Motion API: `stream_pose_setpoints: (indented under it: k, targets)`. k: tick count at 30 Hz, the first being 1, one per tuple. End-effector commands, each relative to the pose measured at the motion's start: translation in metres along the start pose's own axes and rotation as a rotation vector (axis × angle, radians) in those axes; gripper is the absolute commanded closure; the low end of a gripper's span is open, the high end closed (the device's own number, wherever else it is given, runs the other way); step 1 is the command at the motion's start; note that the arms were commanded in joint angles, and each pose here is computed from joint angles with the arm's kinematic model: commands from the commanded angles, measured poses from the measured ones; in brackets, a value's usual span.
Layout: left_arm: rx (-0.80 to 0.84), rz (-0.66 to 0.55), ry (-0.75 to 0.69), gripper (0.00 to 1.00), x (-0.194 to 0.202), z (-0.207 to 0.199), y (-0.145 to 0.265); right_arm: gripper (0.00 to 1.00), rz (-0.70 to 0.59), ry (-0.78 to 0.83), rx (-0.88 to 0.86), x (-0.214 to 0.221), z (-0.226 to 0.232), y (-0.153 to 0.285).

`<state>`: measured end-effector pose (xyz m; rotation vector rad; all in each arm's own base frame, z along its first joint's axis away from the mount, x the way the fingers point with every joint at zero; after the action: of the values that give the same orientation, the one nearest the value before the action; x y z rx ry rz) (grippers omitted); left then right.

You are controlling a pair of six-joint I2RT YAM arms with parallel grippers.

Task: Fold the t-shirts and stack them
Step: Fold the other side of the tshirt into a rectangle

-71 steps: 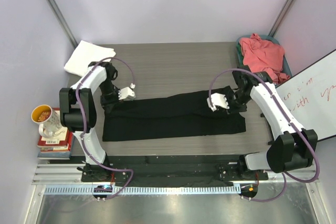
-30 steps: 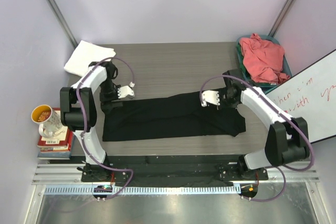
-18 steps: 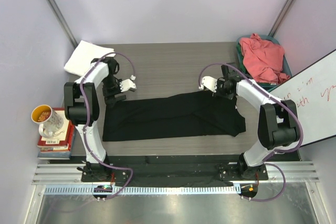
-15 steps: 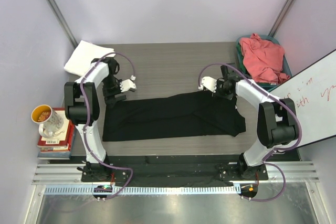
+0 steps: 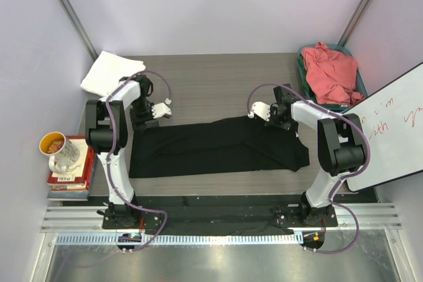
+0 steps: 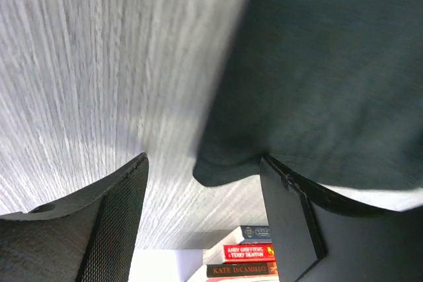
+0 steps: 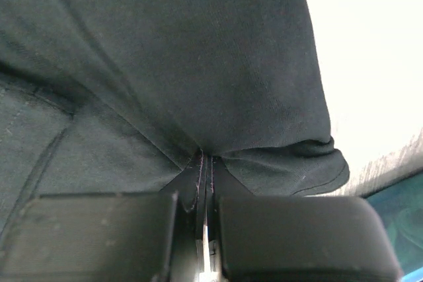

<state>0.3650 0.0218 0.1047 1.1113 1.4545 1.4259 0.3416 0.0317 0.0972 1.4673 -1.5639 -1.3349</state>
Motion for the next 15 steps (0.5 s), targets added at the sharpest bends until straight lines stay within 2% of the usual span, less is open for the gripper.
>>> stream_pose_setpoints:
  k: [1, 6, 15]
  targets:
    - [-0.092, 0.066, 0.024, 0.32, 0.002, 0.013, -0.006, 0.99, 0.021, 0.033, 0.057, 0.002, -0.01, -0.002]
    - [-0.15, 0.102, 0.034, 0.32, 0.004, 0.022, -0.006, 0.99, 0.074, 0.081, 0.069, 0.013, -0.002, -0.008]
    - [-0.329, 0.126, 0.081, 0.32, 0.005, 0.04, 0.0, 0.99, 0.091, 0.155, 0.064, 0.02, 0.004, -0.012]
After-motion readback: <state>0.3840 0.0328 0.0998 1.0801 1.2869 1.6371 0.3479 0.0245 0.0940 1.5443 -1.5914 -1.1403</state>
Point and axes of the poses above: each gripper's point midway between its finger pads, its own y axis back along the fingers, its own z axis along the line the jaws close on, x = y × z, the point moved 8 cm from there along y, back along the fingers
